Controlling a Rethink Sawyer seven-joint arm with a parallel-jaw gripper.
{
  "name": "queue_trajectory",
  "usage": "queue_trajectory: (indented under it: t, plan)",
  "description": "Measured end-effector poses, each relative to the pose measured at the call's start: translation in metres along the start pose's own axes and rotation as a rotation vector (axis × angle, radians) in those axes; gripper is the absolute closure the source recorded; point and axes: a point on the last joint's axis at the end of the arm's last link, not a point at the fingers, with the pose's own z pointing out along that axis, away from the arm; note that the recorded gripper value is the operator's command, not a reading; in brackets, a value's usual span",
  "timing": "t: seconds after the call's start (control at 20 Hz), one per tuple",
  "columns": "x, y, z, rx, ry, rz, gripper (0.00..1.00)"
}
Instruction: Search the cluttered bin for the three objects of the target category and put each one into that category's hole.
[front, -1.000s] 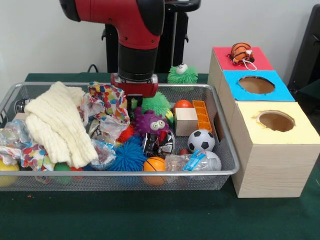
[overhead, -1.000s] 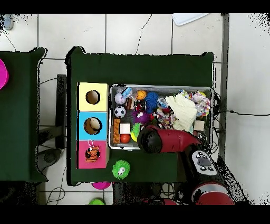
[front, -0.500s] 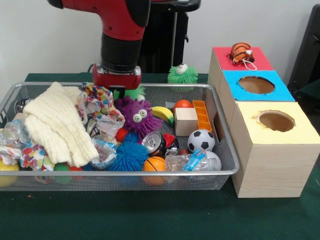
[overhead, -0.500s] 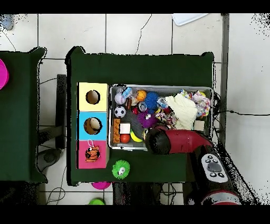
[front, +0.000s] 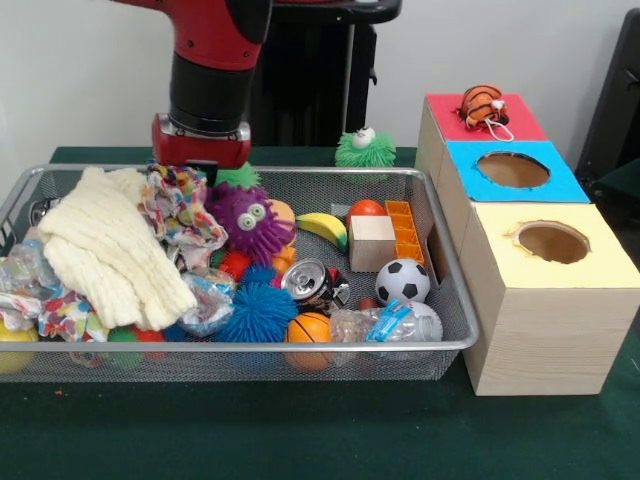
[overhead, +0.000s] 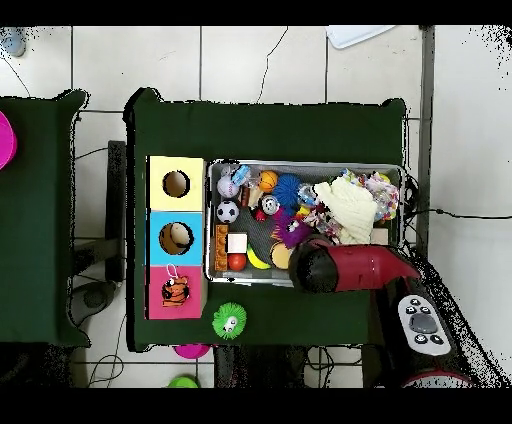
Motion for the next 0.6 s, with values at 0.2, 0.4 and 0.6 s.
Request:
queue_trajectory:
  t: [0.2, 0.4, 0.6]
  plan:
    - [0.002, -0.015, -0.003, 0.011, 0.011, -0.006, 1.0]
    - [0.005, -0.027, -0.004, 0.015, 0.024, -0.001, 1.0]
    - [0.009, -0.033, -0.005, 0.014, 0.039, 0.003, 1.0]
